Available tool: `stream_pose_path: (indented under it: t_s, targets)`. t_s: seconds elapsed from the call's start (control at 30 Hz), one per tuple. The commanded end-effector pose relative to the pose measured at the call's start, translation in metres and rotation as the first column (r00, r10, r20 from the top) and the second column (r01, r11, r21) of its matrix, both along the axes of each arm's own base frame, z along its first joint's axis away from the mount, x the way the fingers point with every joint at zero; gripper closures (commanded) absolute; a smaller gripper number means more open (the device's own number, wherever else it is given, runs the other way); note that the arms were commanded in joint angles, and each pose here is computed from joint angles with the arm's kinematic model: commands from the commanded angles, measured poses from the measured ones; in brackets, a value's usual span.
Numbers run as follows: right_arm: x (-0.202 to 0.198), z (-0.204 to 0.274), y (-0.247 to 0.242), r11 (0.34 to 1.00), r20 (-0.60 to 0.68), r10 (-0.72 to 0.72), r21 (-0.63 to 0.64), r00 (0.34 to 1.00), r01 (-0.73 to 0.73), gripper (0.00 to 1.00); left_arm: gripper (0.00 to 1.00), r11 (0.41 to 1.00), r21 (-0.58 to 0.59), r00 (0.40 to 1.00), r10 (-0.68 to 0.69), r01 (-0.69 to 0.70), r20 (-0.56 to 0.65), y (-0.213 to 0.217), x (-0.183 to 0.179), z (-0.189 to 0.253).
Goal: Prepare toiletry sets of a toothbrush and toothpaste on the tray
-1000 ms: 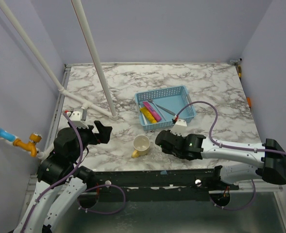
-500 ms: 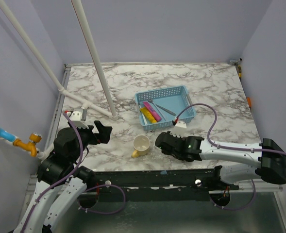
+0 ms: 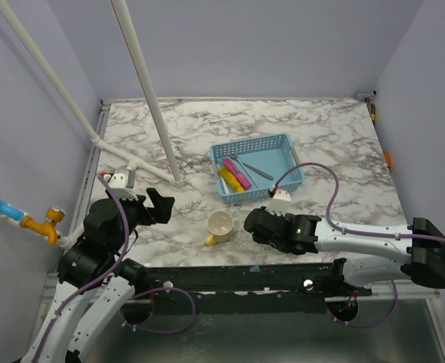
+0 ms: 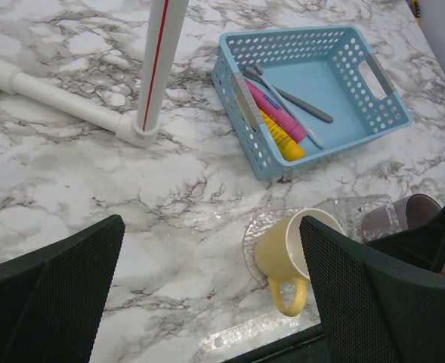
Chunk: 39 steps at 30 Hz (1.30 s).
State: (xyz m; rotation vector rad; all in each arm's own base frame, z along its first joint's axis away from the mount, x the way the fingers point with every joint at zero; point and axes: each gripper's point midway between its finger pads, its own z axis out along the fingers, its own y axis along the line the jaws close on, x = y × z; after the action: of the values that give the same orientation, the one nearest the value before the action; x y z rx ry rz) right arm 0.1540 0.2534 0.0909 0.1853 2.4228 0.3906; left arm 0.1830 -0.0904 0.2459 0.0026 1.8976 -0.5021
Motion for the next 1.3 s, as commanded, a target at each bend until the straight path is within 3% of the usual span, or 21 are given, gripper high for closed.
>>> stream_pose_path:
  t_s: [0.0,0.47,0.93,1.27]
  targets:
    - [-0.007,0.001,-0.006,0.999,0.008,0.014,-0.034,1.0,-0.014,1.0,0.01,1.0,0.003,1.0,0.024,-0.024,-0.005,0.005,-0.001,-0.002]
    - [-0.011,-0.003,-0.007,0.998,0.01,-0.015,-0.065,1.0,0.016,0.99,0.01,1.0,0.001,1.0,0.025,-0.025,-0.003,0.005,-0.001,-0.002]
    - [-0.01,0.002,-0.007,0.997,0.016,-0.034,-0.069,0.999,0.035,0.74,0.01,1.0,0.003,1.0,0.023,-0.023,-0.008,0.005,-0.001,-0.003]
    - [-0.008,0.012,-0.006,0.997,0.027,-0.035,-0.074,0.999,0.037,0.67,0.01,1.0,0.003,1.0,0.023,-0.023,-0.009,0.004,0.0,-0.003]
